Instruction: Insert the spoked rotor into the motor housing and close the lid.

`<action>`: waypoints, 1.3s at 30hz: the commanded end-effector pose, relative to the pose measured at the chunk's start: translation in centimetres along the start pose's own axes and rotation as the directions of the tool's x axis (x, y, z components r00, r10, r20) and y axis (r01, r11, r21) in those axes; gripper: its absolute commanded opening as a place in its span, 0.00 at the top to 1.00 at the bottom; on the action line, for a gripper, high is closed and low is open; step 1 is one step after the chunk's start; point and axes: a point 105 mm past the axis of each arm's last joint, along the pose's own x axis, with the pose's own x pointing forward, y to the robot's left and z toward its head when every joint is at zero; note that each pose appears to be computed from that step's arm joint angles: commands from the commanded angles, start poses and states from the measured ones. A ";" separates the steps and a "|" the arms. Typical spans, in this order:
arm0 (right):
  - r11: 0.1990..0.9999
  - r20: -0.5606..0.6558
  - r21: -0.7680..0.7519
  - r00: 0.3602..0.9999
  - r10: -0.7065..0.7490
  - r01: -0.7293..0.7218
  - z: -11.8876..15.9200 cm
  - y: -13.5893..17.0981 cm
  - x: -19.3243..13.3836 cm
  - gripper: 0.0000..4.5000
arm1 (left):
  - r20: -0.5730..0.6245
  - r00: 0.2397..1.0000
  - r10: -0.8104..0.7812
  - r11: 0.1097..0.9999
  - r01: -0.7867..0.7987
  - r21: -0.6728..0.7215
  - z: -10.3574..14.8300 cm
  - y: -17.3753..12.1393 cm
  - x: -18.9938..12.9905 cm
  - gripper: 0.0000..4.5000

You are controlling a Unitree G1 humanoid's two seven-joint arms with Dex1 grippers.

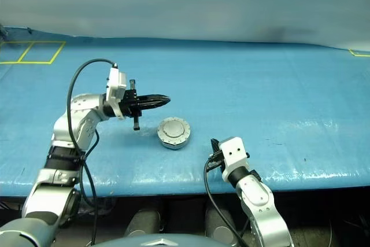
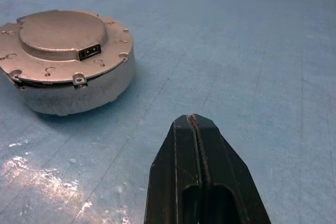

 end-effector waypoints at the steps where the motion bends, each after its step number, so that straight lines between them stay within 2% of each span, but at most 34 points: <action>1: 0.999 0.020 0.000 0.999 0.051 -0.051 1.8 0.4 0.6 1.00 | -0.001 0.994 0.109 0.994 -0.109 -0.012 -0.3 -0.8 -0.9 1.00; 5: 0.997 -0.012 -0.020 0.997 0.074 -0.074 2.2 0.4 1.4 1.00 | -0.033 0.979 0.199 0.980 -0.200 -0.013 -2.2 -2.3 -1.7 1.00; 11: 0.992 -0.018 -0.071 0.994 0.104 -0.105 3.7 0.2 2.6 1.00 | -0.006 0.934 0.357 0.932 -0.357 -0.063 -3.9 -3.5 -2.5 1.00; 20: 0.963 0.004 -0.105 0.969 0.248 -0.246 5.5 2.1 4.1 1.00 | -0.001 0.920 0.391 0.917 -0.390 -0.085 -5.5 -6.2 -3.0 1.00; 23: 0.944 0.001 -0.118 0.950 0.312 -0.309 5.5 3.0 4.8 0.87 | -0.037 0.916 0.399 0.915 -0.400 -0.044 -6.8 -6.6 -3.5 1.00; 28: 0.910 -0.002 -0.120 0.917 0.399 -0.396 5.7 4.0 5.6 0.50 | -0.009 0.901 0.433 0.900 -0.433 -0.048 -7.3 -7.0 -4.1 1.00; 34: 0.881 -0.029 -0.140 0.891 0.453 -0.452 5.5 4.7 6.5 0.06 | -0.032 0.892 0.451 0.892 -0.451 -0.024 -8.6 -8.0 -4.6 1.00; 35: 0.875 -0.034 -0.143 0.885 0.464 -0.463 5.4 4.9 6.5 0.01 | -0.034 0.895 0.445 0.895 -0.445 -0.026 -8.8 -8.3 -4.5 1.00; 39: 0.856 -0.052 -0.147 0.868 0.493 -0.495 5.1 5.5 6.8 0.01 | -0.039 0.905 0.424 0.904 -0.425 -0.036 -9.3 -9.1 -4.1 1.00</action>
